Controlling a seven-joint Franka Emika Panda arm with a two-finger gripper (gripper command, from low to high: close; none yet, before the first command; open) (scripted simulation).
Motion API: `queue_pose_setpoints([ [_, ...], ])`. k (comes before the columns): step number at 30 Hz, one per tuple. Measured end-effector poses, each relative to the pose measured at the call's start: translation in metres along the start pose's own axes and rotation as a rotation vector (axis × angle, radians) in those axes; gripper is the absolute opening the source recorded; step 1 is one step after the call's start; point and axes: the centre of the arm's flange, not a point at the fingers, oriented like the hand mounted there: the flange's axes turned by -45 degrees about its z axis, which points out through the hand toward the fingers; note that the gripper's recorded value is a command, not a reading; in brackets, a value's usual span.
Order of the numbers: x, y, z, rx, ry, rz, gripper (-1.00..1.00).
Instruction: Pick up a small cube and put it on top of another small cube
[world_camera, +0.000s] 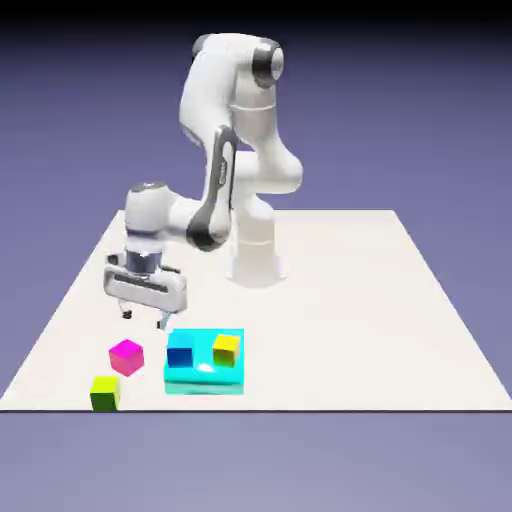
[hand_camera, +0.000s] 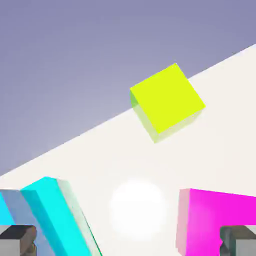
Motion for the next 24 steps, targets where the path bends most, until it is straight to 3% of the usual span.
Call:
queue_pose_setpoints([
  [8, -0.006, 0.025, 0.081, -0.026, -0.038, 0.04, 0.0],
  [9, -0.008, 0.025, 0.088, -0.024, -0.039, 0.041, -1.0],
  [11, -0.008, 0.025, 0.088, -0.024, -0.039, 0.041, -1.0],
  [17, 0.0, 0.016, 0.014, -0.017, -0.04, 0.017, -1.0],
  [24, 0.007, -0.094, -0.076, 0.061, -0.045, -0.391, -1.0],
])
